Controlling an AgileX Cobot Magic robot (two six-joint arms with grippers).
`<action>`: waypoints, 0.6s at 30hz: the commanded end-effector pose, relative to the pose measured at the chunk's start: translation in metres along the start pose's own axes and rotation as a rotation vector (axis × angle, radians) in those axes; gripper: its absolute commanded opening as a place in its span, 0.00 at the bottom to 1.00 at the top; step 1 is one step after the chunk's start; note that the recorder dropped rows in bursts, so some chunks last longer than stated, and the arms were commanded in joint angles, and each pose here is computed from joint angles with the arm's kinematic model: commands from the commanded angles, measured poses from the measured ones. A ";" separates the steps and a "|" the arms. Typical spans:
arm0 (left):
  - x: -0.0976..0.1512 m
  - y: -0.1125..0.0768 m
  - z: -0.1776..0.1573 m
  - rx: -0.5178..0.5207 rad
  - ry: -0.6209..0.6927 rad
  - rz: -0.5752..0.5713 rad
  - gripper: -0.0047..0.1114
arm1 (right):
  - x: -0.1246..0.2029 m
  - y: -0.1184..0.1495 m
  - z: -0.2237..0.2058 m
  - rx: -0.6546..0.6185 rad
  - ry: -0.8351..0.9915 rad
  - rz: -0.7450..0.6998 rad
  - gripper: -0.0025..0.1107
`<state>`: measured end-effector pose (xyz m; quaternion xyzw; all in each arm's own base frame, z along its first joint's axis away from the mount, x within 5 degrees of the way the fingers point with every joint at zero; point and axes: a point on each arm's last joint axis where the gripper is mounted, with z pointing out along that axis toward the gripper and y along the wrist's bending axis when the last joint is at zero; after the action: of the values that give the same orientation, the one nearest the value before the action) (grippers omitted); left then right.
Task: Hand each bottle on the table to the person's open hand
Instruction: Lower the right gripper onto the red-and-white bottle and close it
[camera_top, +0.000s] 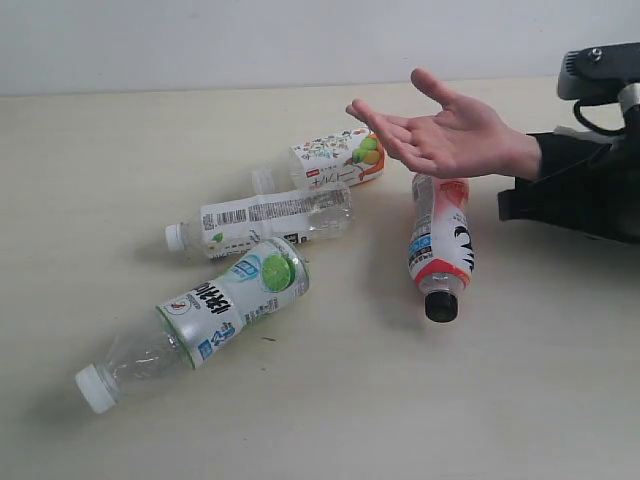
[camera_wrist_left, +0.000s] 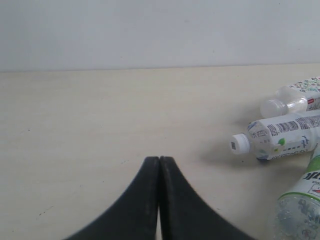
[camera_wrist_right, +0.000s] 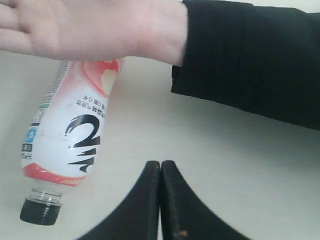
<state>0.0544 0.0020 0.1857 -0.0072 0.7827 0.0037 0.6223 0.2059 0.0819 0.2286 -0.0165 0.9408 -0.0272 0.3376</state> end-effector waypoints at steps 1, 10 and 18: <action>0.001 -0.001 0.000 0.008 -0.005 -0.007 0.06 | 0.010 0.012 0.001 -0.057 -0.073 0.043 0.02; 0.001 -0.001 0.000 0.008 -0.005 -0.007 0.06 | 0.011 0.026 0.004 -0.203 -0.071 0.177 0.02; 0.001 -0.001 0.000 0.008 -0.005 -0.007 0.06 | 0.007 0.055 0.058 -0.143 0.081 0.138 0.47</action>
<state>0.0544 0.0020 0.1857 -0.0072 0.7827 0.0037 0.6223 0.2286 0.1305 0.1831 0.0256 0.9464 0.0839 0.3110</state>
